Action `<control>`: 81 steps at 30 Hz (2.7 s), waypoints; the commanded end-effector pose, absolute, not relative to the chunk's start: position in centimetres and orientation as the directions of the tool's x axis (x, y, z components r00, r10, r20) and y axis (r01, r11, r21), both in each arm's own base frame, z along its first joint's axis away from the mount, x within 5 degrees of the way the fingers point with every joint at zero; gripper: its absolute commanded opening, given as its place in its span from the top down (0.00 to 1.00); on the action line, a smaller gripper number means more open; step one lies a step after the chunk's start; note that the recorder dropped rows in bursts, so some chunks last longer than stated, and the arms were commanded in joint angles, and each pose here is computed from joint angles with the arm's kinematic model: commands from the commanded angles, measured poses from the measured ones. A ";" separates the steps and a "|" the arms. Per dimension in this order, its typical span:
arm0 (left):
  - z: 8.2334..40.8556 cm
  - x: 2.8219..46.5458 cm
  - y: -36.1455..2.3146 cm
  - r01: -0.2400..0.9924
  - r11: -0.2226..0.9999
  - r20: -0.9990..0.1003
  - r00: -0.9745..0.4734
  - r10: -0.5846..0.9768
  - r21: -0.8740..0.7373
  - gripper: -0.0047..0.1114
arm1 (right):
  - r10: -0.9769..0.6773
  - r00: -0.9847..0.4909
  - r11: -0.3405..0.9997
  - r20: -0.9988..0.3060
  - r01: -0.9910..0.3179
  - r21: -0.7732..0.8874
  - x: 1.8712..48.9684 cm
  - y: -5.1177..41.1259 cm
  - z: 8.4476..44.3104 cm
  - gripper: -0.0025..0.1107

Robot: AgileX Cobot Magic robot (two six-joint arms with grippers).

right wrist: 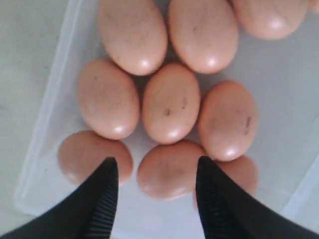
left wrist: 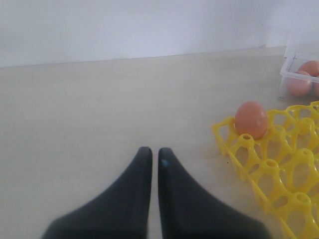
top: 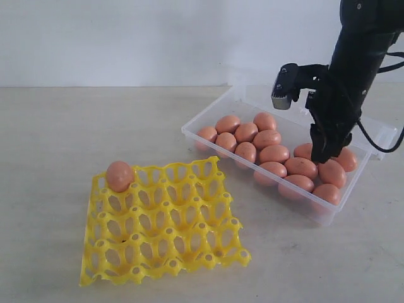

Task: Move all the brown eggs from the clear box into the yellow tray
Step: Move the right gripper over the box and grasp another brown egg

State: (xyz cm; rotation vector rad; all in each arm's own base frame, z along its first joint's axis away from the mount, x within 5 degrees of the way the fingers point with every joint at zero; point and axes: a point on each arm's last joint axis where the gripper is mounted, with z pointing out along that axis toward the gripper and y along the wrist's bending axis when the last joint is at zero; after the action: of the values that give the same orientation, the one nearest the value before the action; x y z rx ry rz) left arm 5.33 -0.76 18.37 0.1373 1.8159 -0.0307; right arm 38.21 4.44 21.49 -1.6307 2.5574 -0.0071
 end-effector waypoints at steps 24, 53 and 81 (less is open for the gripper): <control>18.3 5.3 -0.8 0.114 0.992 -0.968 -0.237 0.081 0.055 0.92 | -0.953 -0.266 0.298 -0.147 -0.912 -0.282 42.0 4.4 17.9 0.61; 18.3 5.3 -0.8 0.114 0.992 -0.968 -0.237 0.081 0.055 0.92 | -0.938 -0.347 0.344 -0.021 -0.917 -0.201 42.3 3.6 13.3 0.72; 18.3 5.3 -0.8 0.114 0.992 -0.968 -0.237 0.081 0.055 0.92 | -0.577 -0.709 0.808 -0.405 -0.569 -0.153 42.5 5.0 19.5 0.98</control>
State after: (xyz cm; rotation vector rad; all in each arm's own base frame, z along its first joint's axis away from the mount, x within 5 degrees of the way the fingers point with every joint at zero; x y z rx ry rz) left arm 5.33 -0.76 18.37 0.1373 1.8159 -0.0307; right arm 42.63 5.06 18.70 -0.8948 2.5690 -0.0246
